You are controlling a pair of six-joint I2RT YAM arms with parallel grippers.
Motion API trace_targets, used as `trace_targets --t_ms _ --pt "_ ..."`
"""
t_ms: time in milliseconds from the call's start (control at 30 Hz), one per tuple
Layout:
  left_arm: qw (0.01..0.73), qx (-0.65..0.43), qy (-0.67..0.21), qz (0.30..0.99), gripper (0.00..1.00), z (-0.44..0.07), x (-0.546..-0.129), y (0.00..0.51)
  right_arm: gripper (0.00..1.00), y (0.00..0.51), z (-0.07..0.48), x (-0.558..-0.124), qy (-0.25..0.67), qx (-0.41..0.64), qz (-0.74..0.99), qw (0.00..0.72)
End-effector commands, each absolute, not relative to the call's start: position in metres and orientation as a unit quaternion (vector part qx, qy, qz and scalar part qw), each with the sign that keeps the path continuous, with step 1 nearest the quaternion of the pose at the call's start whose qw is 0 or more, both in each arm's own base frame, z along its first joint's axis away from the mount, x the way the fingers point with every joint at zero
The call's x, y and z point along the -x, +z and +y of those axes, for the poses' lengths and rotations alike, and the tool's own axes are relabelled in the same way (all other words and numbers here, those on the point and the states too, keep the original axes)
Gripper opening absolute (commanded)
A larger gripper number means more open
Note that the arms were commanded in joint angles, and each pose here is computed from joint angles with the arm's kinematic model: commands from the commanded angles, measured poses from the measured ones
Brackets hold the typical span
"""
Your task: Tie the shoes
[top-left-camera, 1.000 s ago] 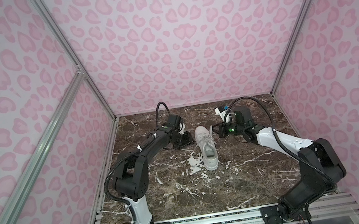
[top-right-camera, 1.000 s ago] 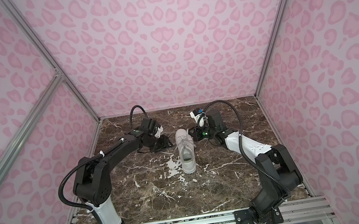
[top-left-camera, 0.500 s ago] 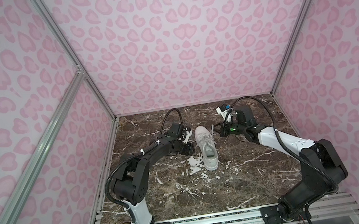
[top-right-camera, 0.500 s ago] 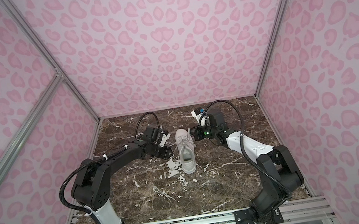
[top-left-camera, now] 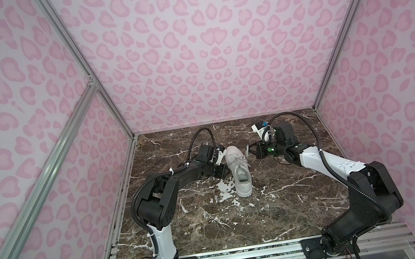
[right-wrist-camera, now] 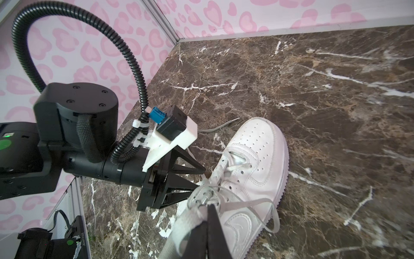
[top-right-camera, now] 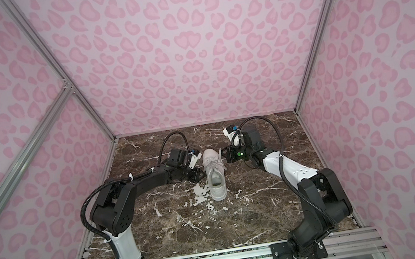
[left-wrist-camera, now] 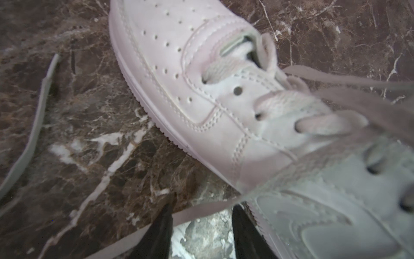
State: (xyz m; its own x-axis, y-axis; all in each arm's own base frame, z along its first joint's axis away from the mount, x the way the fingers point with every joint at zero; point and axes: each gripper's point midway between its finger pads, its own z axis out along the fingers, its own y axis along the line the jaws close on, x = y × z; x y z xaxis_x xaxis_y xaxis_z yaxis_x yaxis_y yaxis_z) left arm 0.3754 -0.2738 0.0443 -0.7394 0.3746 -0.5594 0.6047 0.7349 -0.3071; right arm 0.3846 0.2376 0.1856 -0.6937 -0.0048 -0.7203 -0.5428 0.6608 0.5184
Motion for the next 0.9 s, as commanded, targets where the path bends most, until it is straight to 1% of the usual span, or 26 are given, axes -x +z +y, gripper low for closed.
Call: trace_targets --t_ms 0,67,133,233,333,400,567,667,867 --pt "0.262 -0.298 -0.250 0.883 0.41 -0.281 -0.383 0.050 0.03 0.186 0.240 -0.381 0.391 0.164 0.837 0.347" --pt "0.260 -0.308 -0.255 0.879 0.38 -0.284 -0.381 0.048 0.03 0.186 0.240 -0.380 0.390 0.164 0.837 0.346" --pt "0.257 -0.309 -0.255 0.880 0.29 -0.284 -0.382 0.046 0.03 0.185 0.240 -0.380 0.389 0.164 0.839 0.344" --pt "0.256 -0.308 -0.252 0.881 0.19 -0.284 -0.383 0.043 0.03 0.189 0.240 -0.380 0.390 0.163 0.837 0.346" --pt "0.257 -0.292 -0.222 0.894 0.09 -0.274 -0.389 0.044 0.03 0.193 0.238 -0.382 0.389 0.155 0.836 0.354" --pt "0.257 -0.286 -0.205 0.900 0.04 -0.269 -0.391 0.047 0.03 0.194 0.235 -0.384 0.386 0.148 0.836 0.361" --pt "0.267 -0.283 -0.192 0.901 0.04 -0.262 -0.390 0.063 0.03 0.200 0.226 -0.386 0.383 0.127 0.833 0.378" --pt "0.256 -0.276 -0.168 0.911 0.04 -0.253 -0.390 0.069 0.03 0.205 0.217 -0.387 0.375 0.110 0.833 0.392" --pt "0.247 -0.271 -0.127 0.922 0.04 -0.237 -0.386 0.089 0.03 0.216 0.177 -0.388 0.340 0.050 0.835 0.430"
